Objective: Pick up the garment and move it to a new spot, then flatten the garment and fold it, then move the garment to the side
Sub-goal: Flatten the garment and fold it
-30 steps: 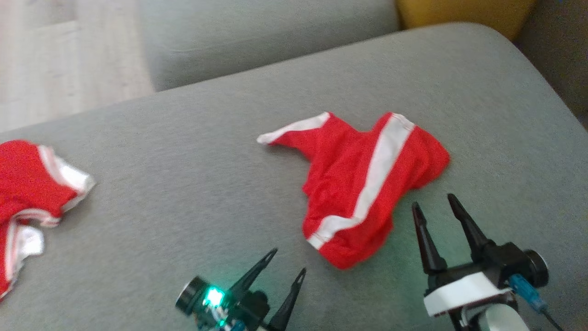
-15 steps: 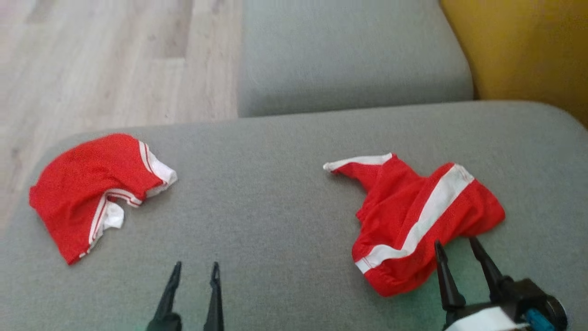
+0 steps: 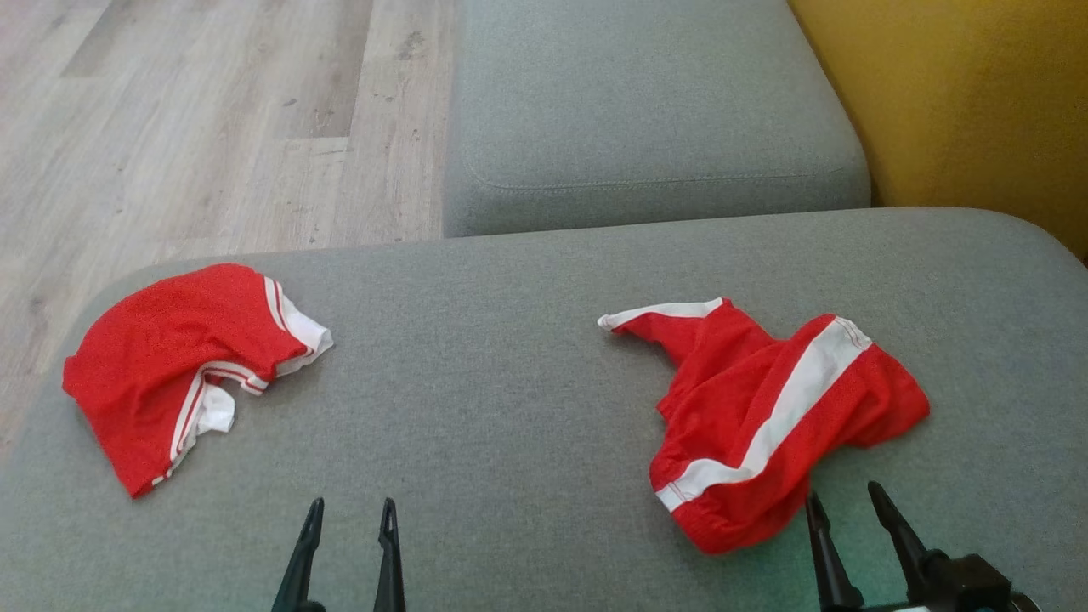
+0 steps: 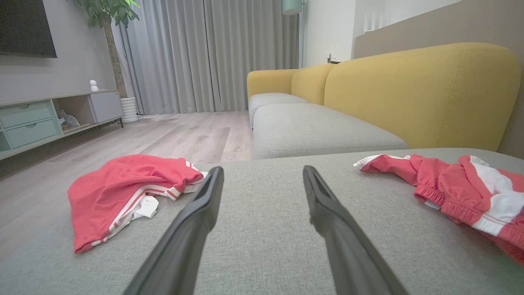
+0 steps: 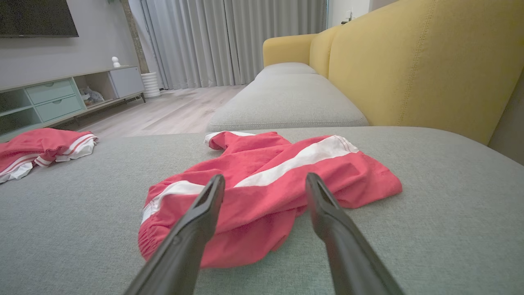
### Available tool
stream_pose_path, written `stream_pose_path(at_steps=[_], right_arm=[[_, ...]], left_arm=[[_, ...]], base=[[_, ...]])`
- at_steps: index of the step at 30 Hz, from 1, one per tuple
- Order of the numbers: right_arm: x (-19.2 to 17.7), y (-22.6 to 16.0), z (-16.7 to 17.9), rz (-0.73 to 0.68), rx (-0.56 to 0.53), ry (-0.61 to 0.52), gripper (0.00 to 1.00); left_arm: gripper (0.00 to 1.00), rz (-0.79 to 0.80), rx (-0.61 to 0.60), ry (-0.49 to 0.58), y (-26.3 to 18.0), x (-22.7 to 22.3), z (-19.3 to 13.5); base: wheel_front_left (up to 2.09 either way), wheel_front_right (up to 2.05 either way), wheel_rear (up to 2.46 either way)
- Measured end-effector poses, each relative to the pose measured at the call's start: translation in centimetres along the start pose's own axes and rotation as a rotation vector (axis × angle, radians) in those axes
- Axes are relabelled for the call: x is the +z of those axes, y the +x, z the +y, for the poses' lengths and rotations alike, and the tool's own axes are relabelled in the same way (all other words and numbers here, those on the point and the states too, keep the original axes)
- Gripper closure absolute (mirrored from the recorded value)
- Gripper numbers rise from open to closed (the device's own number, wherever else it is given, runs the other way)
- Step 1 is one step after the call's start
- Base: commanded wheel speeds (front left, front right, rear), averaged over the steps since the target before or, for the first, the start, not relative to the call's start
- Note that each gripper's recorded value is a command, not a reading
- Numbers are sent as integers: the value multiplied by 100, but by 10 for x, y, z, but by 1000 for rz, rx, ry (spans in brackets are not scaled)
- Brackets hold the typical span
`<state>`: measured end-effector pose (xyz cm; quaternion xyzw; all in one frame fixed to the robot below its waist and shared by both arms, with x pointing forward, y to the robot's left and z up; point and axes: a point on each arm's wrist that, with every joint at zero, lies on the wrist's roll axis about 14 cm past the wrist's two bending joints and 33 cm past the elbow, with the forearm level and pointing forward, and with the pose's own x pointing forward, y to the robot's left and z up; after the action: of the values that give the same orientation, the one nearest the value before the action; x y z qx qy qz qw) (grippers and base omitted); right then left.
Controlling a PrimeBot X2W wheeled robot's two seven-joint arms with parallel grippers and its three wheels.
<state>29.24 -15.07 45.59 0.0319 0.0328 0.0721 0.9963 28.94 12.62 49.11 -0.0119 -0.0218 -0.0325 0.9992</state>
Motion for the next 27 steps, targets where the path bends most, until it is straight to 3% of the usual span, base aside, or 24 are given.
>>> stream_pose_path(at_steps=[27], right_arm=[[-4,1,7,13,22,-3,0]], left_arm=[[0,59,-35,-7,-2,-18,-4]], base=[[0,0,0]])
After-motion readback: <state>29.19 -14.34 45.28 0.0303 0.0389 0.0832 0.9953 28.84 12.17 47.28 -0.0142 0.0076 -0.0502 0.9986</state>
